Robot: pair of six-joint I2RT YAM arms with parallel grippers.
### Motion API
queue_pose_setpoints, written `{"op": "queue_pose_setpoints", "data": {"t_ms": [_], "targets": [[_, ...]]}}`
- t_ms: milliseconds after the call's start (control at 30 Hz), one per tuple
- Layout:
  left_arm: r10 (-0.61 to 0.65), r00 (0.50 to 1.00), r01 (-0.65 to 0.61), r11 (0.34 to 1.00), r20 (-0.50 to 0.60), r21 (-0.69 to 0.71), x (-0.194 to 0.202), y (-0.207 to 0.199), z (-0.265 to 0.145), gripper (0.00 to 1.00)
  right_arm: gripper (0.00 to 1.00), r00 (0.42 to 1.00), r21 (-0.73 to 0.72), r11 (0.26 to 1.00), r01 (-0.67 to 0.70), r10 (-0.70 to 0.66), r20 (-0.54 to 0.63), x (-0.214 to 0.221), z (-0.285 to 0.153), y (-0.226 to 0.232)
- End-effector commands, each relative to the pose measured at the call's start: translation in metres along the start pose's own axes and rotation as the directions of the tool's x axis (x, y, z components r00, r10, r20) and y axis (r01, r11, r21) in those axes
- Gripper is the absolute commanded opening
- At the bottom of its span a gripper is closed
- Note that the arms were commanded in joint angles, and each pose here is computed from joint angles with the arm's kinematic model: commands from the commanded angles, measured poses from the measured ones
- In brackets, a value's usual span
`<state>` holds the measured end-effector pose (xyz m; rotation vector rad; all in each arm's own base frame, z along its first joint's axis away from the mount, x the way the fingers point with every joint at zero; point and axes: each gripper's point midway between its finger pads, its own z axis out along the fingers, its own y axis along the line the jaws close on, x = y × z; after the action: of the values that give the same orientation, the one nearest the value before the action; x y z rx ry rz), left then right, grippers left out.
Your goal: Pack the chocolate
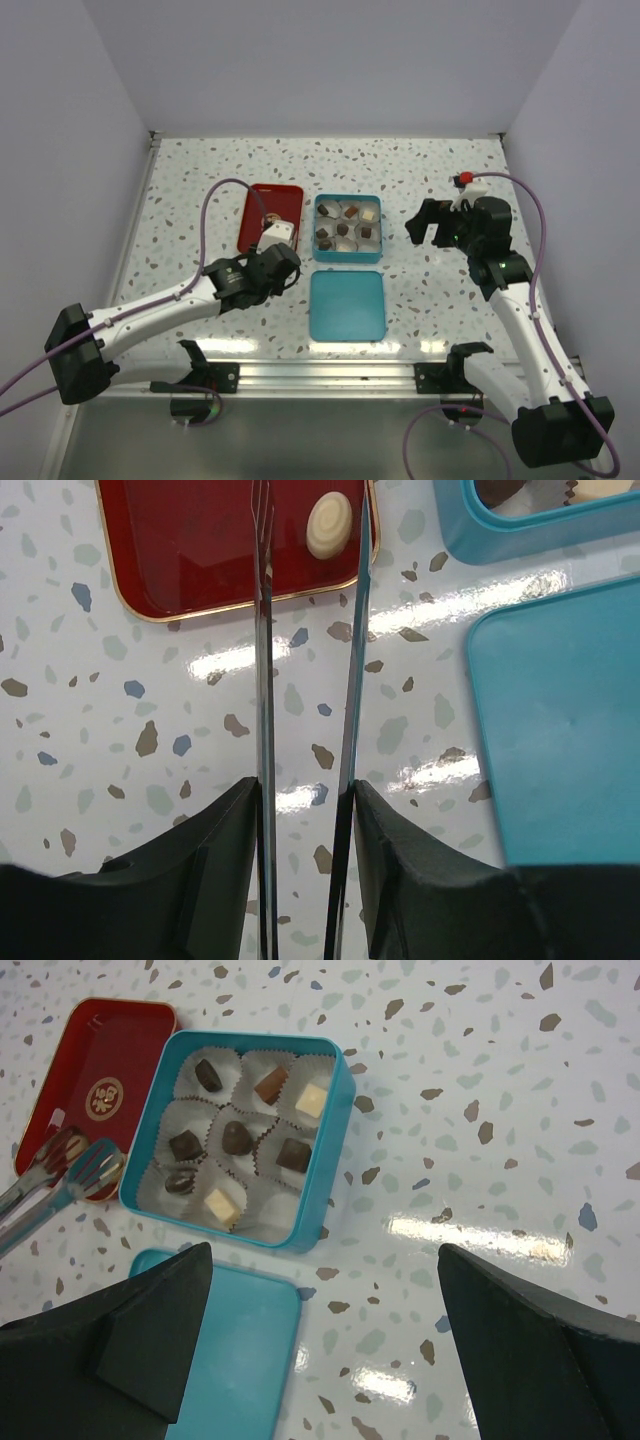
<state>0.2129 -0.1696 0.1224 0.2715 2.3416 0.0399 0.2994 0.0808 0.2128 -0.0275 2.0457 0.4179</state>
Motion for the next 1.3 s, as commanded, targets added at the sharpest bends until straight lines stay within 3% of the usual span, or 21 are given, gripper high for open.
{"op": "queue_pose_setpoints", "data": {"t_ms": [0,467,733,1267], "targets": [[-0.006,0.999,0.004,0.999,0.044,0.032,-0.011,-0.008,0.001,0.47,0.99,1.0,-0.005,1.0,0.003,-0.003,0.011,-0.004,0.001,0.001],[0.012,1.0,-0.012,1.0,-0.002,0.023,-0.001,-0.008,0.003,0.46,0.99,1.0,-0.005,1.0,0.003,-0.003,0.008,-0.003,0.002,0.001],[0.035,0.999,-0.034,0.999,-0.026,0.036,0.005,-0.011,0.007,0.3,0.99,1.0,-0.005,1.0,0.003,-0.003,0.009,-0.004,0.001,0.001],[0.031,0.994,-0.033,0.999,0.104,0.014,-0.056,-0.007,-0.02,0.29,0.99,1.0,-0.002,1.0,0.003,-0.003,0.01,-0.004,0.001,0.0]]}}
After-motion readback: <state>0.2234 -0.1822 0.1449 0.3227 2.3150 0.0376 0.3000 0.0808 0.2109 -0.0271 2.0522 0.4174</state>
